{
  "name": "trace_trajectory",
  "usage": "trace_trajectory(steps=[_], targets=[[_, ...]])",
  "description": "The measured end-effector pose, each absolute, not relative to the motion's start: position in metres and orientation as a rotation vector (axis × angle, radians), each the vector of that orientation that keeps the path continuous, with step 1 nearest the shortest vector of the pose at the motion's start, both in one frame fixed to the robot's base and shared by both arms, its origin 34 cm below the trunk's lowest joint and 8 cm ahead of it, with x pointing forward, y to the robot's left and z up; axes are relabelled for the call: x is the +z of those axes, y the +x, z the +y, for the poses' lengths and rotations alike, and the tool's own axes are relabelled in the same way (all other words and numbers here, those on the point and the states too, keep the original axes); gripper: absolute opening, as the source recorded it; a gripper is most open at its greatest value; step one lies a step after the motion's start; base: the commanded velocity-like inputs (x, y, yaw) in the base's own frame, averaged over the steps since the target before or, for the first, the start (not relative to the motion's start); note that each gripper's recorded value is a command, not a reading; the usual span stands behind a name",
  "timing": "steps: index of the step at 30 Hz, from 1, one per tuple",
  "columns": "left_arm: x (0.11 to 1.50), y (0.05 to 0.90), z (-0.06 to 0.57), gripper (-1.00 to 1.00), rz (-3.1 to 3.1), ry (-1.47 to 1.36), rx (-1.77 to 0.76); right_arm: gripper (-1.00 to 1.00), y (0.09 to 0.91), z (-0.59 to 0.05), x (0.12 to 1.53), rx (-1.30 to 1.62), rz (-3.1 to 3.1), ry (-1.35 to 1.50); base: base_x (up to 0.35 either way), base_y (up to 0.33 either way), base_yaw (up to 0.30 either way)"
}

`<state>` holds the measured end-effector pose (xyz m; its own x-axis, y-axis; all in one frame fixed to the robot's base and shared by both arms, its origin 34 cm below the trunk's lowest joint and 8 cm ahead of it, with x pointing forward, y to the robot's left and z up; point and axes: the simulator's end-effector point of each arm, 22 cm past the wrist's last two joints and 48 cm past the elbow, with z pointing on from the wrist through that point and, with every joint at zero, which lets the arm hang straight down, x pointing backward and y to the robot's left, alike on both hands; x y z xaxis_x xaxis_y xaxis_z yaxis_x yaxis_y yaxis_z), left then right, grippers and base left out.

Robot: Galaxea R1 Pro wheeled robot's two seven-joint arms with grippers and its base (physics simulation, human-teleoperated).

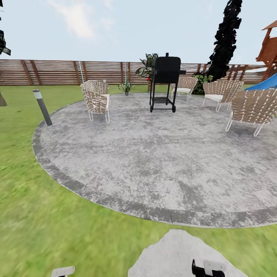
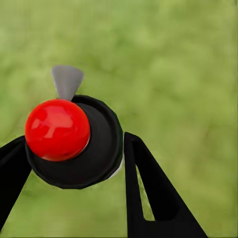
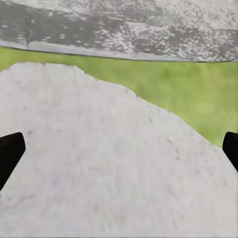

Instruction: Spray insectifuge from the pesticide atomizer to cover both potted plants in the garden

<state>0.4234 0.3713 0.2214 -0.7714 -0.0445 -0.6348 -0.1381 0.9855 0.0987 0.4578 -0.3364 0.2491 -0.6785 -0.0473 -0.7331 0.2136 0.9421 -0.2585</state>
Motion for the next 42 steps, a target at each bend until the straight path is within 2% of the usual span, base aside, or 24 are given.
trace_trajectory(steps=[42], targets=[[0.2212, 0.4231, 0.3717, -1.0, 2.45, -0.128, 0.184, 1.0, 0.4571, -0.3364, 0.2486, -0.416, 2.285, 0.116, 0.339, 0.0, 0.0]])
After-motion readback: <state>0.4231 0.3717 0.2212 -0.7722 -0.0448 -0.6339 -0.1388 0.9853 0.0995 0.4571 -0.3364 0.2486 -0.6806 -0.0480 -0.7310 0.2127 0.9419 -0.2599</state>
